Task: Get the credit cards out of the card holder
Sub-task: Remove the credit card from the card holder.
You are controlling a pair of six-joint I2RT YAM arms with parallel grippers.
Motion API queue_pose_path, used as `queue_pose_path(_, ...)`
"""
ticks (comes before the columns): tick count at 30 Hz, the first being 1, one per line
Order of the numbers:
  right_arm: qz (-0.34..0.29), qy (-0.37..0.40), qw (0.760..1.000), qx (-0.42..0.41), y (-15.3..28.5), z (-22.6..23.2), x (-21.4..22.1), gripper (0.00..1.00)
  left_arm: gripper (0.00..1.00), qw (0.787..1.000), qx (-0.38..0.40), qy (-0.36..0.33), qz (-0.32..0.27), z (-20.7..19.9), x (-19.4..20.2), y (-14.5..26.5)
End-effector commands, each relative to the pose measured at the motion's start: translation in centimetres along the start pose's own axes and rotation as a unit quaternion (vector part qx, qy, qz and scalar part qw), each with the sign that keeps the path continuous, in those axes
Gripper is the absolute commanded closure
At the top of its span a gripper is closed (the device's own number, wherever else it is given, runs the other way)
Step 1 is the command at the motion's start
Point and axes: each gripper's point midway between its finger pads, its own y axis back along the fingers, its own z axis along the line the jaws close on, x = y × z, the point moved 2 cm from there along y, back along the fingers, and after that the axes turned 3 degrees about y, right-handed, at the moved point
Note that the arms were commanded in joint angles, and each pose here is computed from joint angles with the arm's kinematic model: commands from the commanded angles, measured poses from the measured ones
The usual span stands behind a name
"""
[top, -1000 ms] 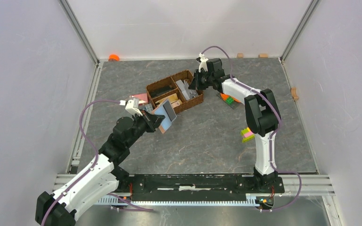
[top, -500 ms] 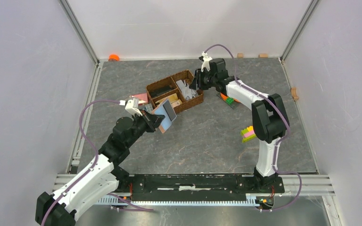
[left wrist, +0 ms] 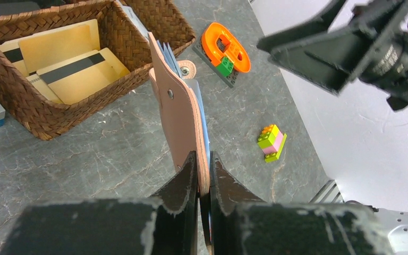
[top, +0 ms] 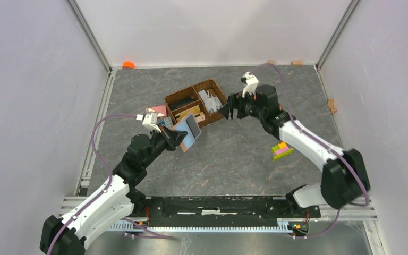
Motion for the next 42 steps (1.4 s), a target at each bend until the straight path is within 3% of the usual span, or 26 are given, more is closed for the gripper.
queue_pose_path(1, -0.061, 0.0, 0.998, -0.003, 3.1, 0.8, 0.3, 0.02, 0.98, 0.997, 0.059, 0.002, -0.042, -2.2, -1.7, 0.0)
queue_pose_path(7, -0.072, -0.036, 0.997, 0.017, 4.6, -0.2, 4.6, 0.02, 0.98, 0.994, 0.1, 0.008, -0.051, -3.1, -1.6, 0.1)
queue_pose_path(11, -0.078, -0.042, 0.996, -0.013, 5.0, 0.7, 5.2, 0.02, 0.98, 0.988, 0.153, 0.009, -0.029, -4.7, -1.0, -0.1)
queue_pose_path(20, -0.134, -0.048, 0.987, 0.069, 7.5, -2.2, 7.6, 0.02, 0.98, 0.989, 0.134, 0.05, 0.029, -5.7, -0.1, -2.7)
queue_pose_path(24, -0.148, -0.047, 0.986, 0.057, 8.1, -2.1, 9.0, 0.02, 0.98, 0.994, 0.095, 0.048, 0.023, -5.6, -0.6, -4.0)
queue_pose_path(27, -0.13, -0.038, 0.989, 0.052, 7.7, -2.0, 9.6, 0.02, 0.98, 0.995, 0.101, 0.008, 0.022, -5.8, -1.0, -4.4)
queue_pose_path(30, -0.125, -0.034, 0.991, 0.022, 7.4, -1.2, 9.7, 0.02, 0.98, 0.991, 0.132, -0.023, 0.021, -6.3, -0.5, -4.0)
queue_pose_path(42, -0.192, -0.034, 0.979, -0.05, 9.5, 1.3, 8.6, 0.02, 0.98, 0.976, 0.209, -0.02, 0.052, -8.1, 0.9, -3.4)
